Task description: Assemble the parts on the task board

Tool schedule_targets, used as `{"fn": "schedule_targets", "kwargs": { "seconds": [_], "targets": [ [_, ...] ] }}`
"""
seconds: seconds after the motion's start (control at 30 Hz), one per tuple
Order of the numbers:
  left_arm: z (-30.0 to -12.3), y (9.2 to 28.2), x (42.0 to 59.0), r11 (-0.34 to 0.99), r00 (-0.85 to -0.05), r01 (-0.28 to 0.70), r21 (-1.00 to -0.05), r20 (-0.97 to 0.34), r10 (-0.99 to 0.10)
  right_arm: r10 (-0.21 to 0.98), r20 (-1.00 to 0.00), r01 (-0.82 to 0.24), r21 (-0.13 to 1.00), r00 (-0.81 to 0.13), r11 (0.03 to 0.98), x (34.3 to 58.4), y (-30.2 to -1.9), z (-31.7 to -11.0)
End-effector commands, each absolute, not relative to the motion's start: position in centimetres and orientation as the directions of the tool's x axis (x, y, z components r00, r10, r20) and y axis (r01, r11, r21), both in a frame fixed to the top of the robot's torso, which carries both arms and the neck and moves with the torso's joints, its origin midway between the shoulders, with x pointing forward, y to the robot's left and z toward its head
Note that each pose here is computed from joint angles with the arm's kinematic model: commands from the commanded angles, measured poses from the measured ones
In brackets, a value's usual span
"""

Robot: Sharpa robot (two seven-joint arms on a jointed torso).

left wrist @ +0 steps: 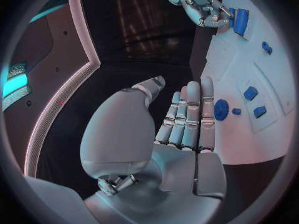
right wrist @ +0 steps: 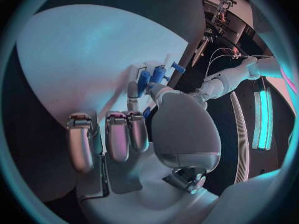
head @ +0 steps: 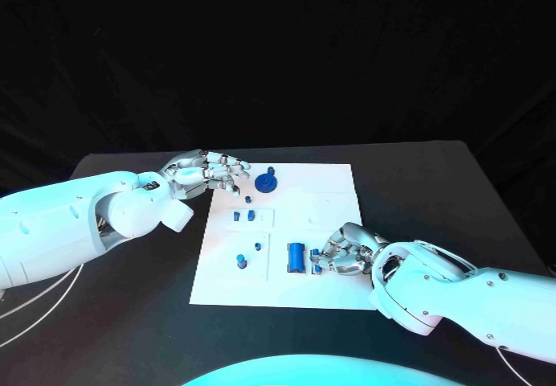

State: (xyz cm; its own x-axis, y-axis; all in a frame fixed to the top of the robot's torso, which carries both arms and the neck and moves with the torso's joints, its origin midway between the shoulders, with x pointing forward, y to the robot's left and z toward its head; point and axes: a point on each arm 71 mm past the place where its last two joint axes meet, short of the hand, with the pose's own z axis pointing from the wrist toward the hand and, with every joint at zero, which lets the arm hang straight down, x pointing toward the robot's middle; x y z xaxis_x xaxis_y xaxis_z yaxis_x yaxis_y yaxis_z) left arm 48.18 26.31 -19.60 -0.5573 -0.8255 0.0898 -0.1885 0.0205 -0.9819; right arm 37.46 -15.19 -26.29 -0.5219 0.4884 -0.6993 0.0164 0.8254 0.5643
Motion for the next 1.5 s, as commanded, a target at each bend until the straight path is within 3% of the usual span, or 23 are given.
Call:
{"fn": "schedule_targets", "kwargs": {
  "seconds": [0.03, 1.5],
  "targets": [
    [-19.54, 26.11, 48.09, 0.018, -0.575, -0.187, -0.982, 0.095, -0.813, 0.479, -0.696, -0.005, 0.57, -0.534, 0.822, 37.26, -14.85, -26.3],
    [-19.57, 26.22, 48.11, 0.021, -0.573, -0.188, -0.982, 0.093, -0.814, 0.403, -0.72, -0.047, 0.515, -0.565, 0.856, 37.46, -15.4, -26.73]
  ]
}}
